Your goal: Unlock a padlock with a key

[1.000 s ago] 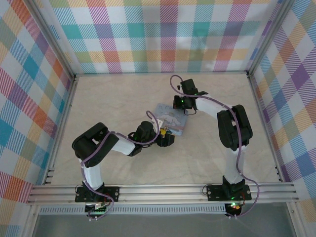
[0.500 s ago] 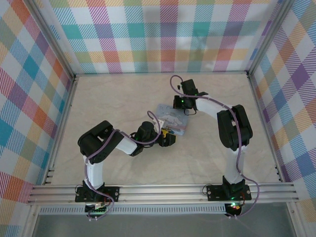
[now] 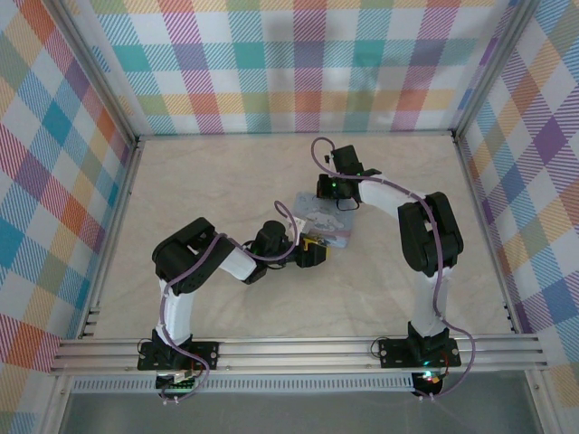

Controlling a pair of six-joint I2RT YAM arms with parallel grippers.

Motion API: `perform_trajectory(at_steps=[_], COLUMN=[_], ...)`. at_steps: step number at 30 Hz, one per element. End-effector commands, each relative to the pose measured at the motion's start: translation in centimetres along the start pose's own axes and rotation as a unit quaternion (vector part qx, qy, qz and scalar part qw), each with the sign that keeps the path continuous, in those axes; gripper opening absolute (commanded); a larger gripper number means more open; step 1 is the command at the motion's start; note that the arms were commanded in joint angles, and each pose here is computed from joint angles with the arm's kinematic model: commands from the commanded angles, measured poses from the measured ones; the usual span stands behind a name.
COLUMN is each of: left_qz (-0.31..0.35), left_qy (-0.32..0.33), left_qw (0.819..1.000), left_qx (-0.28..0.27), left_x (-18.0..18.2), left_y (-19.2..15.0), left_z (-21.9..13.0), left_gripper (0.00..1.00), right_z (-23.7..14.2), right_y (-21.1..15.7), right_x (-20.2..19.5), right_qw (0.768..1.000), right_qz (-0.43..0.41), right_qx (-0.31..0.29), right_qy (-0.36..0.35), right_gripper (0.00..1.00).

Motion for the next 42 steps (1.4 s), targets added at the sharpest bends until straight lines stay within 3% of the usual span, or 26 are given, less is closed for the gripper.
perform_trajectory(at_steps=[1,12,19,28,34,42], left_qz=[0.005,-0.007,-0.019,-0.021,-0.019,-0.022], left_qy=[-0.034,-0.010,0.009,0.005,-0.003,-0.018], left_qw=[0.999,1.000,1.000,0.999,0.999,0.999], left_qx=[-0.002,-0.009,-0.019,-0.029,-0.032,-0.024], left_x=[-1.2,-0.5,0.4,0.0,-0.5,-0.9], left_y=[0.6,0.3,0.3,0.5,0.7,0.5], left_z=[0.5,1.7,1.7,0.8,0.3,0.8], left_gripper=[0.46,0.60,0.55,0.56,0.56,0.56], right_z=[-0.5,-0.6,-1.5,-6.3,-9.7,-11.9], right_y=[-1.4,-1.4,-0.8,2.5,2.2,-1.5], right_x=[0.9,1.0,1.3,0.9,-1.5,-6.5], right_qw=[1.000,1.000,1.000,0.999,0.997,0.986], right_qz=[0.000,0.001,-0.007,-0.013,0.007,0.033], right_qx=[0.024,0.023,0.011,-0.039,-0.059,-0.049], right_qy=[0.011,0.012,0.009,-0.013,-0.054,-0.156], right_gripper=[0.00,0.00,0.00,0.00,0.00,0.00])
Point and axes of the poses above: each hand's point on the last joint's axis, 136 mm out from that joint toward the fingers, its own z axis out along the fingers, its own x axis along the line the jaws close on, y = z × x, the point moved 1 cm from there along -z, back along the fingers, and after that the axes turned 2 degrees about -z, right-handed, at the moved point
